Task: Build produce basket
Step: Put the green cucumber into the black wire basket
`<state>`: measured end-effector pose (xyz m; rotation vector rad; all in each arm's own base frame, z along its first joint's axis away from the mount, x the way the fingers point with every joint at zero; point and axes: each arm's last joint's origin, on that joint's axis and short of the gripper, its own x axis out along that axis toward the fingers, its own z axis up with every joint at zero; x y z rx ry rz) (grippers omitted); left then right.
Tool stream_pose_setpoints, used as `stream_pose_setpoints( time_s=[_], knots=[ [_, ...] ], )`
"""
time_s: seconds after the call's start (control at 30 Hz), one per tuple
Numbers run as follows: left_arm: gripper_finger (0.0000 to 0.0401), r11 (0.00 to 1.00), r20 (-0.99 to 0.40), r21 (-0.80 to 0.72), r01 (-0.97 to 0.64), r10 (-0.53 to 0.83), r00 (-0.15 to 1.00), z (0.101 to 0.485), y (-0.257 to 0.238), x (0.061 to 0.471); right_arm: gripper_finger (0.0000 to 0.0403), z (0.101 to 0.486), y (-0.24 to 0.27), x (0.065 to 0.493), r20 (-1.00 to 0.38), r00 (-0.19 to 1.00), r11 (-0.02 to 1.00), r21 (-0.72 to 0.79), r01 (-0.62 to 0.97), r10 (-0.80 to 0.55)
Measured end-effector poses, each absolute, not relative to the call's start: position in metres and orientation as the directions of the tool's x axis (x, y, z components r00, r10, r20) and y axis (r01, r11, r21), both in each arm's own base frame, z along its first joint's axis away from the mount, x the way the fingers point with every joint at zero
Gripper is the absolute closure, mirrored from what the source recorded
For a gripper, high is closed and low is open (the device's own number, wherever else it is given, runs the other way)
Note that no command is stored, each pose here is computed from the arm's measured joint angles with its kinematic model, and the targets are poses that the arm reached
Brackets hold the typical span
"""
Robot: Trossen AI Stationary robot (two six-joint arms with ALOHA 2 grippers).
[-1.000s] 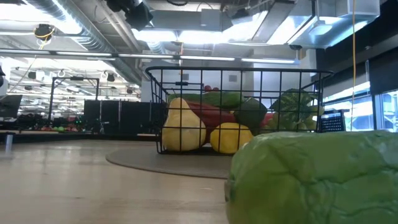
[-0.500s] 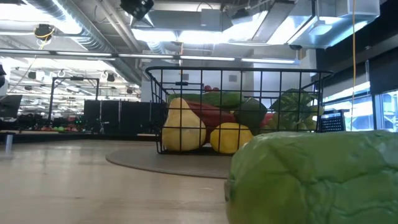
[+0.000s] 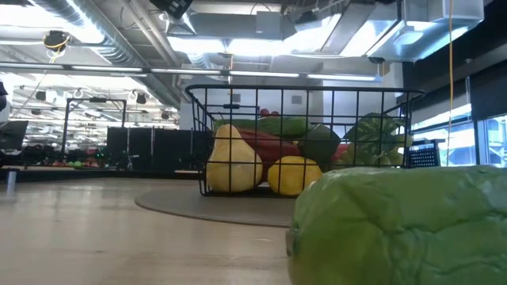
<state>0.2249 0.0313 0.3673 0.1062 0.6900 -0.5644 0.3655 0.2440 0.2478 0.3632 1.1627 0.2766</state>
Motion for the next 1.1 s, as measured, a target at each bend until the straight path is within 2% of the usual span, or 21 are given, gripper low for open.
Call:
stream_pose_setpoints(
  time_s=[0.6, 0.87, 1.1],
  knots=[
    [0.0167, 0.836, -0.624, -0.097, 0.540, -0.474, 0.621, 0.367, 0.031, 0.224, 0.0198, 0.178, 0.240, 0.342, -0.898, 0.279, 0.941, 0.329, -0.084, 0.339],
    [0.0167, 0.842, -0.622, -0.115, 0.527, -0.475, 0.623, 0.367, 0.031, 0.225, 0.0198, 0.160, 0.241, 0.341, -0.859, 0.337, 0.923, 0.369, -0.112, 0.385],
    [0.0167, 0.844, -0.621, -0.120, 0.522, -0.475, 0.624, 0.367, 0.031, 0.225, 0.0199, 0.148, 0.238, 0.336, -0.868, 0.333, 0.930, 0.353, -0.106, 0.367]
  ],
)
